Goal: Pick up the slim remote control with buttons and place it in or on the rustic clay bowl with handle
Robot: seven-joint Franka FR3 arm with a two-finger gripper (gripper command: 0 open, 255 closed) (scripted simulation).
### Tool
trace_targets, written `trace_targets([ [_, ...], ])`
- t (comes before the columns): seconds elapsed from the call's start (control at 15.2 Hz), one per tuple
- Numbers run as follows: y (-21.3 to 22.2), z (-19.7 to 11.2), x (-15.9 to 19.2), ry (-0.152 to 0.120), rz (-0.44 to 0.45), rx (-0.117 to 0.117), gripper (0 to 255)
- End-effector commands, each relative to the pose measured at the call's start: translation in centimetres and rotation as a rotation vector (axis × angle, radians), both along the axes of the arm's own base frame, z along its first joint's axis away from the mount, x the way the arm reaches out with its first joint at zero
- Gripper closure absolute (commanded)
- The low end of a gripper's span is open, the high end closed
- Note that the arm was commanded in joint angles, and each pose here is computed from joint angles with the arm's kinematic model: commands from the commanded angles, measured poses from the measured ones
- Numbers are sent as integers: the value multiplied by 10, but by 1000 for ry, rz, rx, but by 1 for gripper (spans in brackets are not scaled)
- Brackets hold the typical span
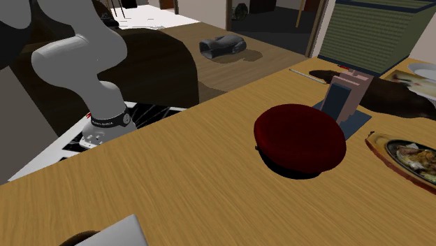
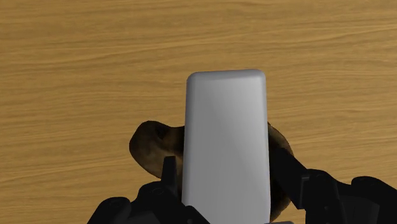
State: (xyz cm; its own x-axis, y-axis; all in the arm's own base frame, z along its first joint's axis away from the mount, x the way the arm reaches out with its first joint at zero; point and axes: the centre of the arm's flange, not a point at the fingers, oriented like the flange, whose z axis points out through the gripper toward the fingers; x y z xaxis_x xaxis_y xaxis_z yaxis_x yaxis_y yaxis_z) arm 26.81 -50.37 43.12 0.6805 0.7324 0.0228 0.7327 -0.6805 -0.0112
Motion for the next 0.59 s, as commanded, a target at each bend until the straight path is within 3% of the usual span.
trace_targets([
  [0.0,0,0,0,0,0,0,255],
  [0.13,0,0,0,0,0,0,255],
  [0.2,0,0,0,0,0,0,0],
  [0.53,0,0,0,0,0,0,0],
])
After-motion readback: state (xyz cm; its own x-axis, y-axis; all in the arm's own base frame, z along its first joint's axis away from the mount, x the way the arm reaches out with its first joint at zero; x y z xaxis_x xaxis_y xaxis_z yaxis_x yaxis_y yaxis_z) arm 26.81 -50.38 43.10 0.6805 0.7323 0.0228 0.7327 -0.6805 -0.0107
